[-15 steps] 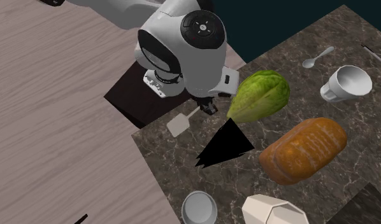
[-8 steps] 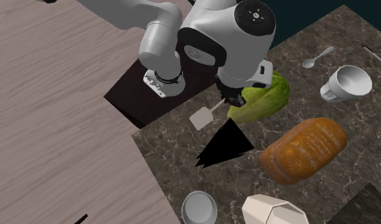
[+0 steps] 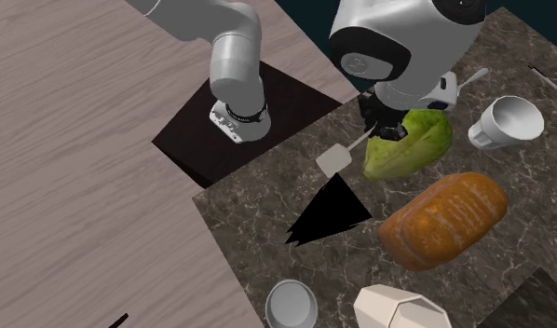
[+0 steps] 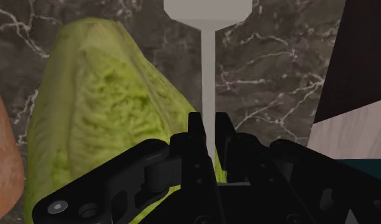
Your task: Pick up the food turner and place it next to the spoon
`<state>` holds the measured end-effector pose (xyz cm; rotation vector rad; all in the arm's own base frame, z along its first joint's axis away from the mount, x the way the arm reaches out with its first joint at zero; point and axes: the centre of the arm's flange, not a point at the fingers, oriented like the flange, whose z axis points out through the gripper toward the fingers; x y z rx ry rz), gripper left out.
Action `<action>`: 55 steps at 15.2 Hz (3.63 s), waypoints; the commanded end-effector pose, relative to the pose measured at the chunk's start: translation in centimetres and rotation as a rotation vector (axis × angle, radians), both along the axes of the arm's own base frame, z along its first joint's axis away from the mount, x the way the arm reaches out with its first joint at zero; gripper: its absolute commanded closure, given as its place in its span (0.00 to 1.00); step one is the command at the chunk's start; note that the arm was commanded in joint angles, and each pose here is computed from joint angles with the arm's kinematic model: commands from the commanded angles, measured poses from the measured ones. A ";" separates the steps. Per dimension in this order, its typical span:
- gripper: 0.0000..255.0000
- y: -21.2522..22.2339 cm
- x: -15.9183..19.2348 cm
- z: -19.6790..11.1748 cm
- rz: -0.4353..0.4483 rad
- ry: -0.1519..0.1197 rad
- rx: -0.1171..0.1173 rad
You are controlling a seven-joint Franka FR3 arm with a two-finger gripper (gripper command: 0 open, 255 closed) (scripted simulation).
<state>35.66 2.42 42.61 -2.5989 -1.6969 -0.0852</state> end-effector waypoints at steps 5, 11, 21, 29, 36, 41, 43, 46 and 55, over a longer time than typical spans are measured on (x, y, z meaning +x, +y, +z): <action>1.00 6.4 5.0 -0.2 0.000 0.000 0.000; 1.00 12.6 9.9 -0.1 0.000 0.000 0.000; 1.00 20.0 15.8 -1.7 0.000 0.000 0.000; 1.00 20.0 15.8 -5.9 0.000 0.000 0.000; 1.00 20.0 15.8 -7.6 0.000 0.000 0.000; 0.00 20.0 15.7 -7.6 0.000 0.000 0.000; 0.00 19.9 15.6 -7.5 0.000 0.000 0.000; 0.00 20.0 15.8 -7.6 0.000 0.000 0.000; 0.00 19.7 15.6 -2.6 0.000 0.000 0.000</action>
